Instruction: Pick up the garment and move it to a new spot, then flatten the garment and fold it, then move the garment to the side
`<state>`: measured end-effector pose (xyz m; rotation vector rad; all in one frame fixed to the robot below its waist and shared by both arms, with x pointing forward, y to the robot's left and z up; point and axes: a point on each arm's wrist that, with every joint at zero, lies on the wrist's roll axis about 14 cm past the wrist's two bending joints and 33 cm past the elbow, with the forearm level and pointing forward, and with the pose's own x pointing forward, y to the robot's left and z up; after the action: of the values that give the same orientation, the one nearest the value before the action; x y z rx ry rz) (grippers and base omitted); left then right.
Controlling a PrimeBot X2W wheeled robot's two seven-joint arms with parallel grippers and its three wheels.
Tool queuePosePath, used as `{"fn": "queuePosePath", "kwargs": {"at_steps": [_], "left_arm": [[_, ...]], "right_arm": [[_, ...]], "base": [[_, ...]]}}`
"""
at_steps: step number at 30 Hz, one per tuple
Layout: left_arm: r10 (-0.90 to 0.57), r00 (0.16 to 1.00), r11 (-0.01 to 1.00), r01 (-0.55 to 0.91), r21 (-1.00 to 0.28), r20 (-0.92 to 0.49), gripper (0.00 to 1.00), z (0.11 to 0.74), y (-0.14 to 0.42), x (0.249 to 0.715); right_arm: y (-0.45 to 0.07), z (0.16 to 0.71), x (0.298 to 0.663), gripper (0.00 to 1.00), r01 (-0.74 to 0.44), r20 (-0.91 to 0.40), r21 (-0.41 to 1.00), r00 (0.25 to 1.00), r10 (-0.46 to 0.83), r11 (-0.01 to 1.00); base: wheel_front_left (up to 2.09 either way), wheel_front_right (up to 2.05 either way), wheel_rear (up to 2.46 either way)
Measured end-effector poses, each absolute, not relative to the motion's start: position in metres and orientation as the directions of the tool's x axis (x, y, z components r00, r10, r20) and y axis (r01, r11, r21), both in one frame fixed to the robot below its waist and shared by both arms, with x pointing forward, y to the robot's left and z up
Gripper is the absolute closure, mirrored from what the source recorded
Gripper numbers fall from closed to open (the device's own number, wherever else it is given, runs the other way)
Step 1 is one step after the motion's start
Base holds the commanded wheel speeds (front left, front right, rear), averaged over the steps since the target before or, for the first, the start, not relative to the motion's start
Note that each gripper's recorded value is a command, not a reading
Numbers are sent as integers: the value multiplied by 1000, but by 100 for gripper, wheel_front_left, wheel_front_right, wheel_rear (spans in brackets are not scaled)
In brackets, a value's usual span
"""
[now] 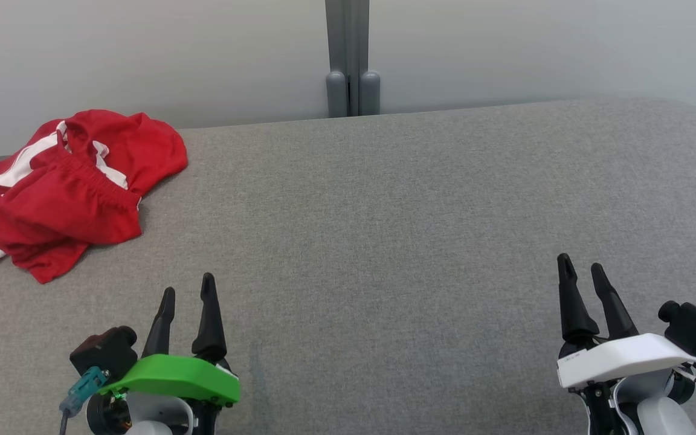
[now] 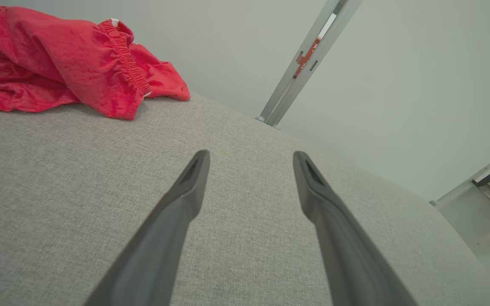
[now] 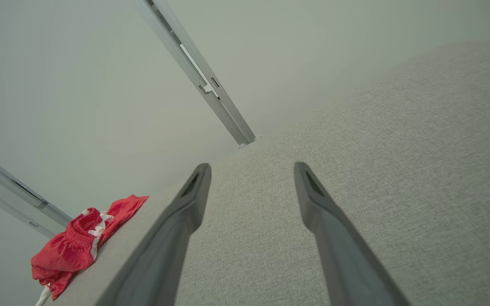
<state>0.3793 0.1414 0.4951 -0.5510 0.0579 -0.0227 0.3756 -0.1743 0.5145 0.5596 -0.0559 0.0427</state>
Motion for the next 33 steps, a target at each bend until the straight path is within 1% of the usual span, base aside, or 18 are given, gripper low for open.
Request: {"fn": "queuePosePath", "kwargs": {"at_steps": [15,33], "left_arm": [[-46,998,918,25,-395,-46,0,489,135,376],[-59,997,965,46,-258,-43,0,481,130,370]], "right_arm": [[-164,509,372,0,-87,61,382,996,68,920],[-153,507,369,0,-127,71,236,991,114,963]], "base": [[0,0,0],[0,0,0]]}}
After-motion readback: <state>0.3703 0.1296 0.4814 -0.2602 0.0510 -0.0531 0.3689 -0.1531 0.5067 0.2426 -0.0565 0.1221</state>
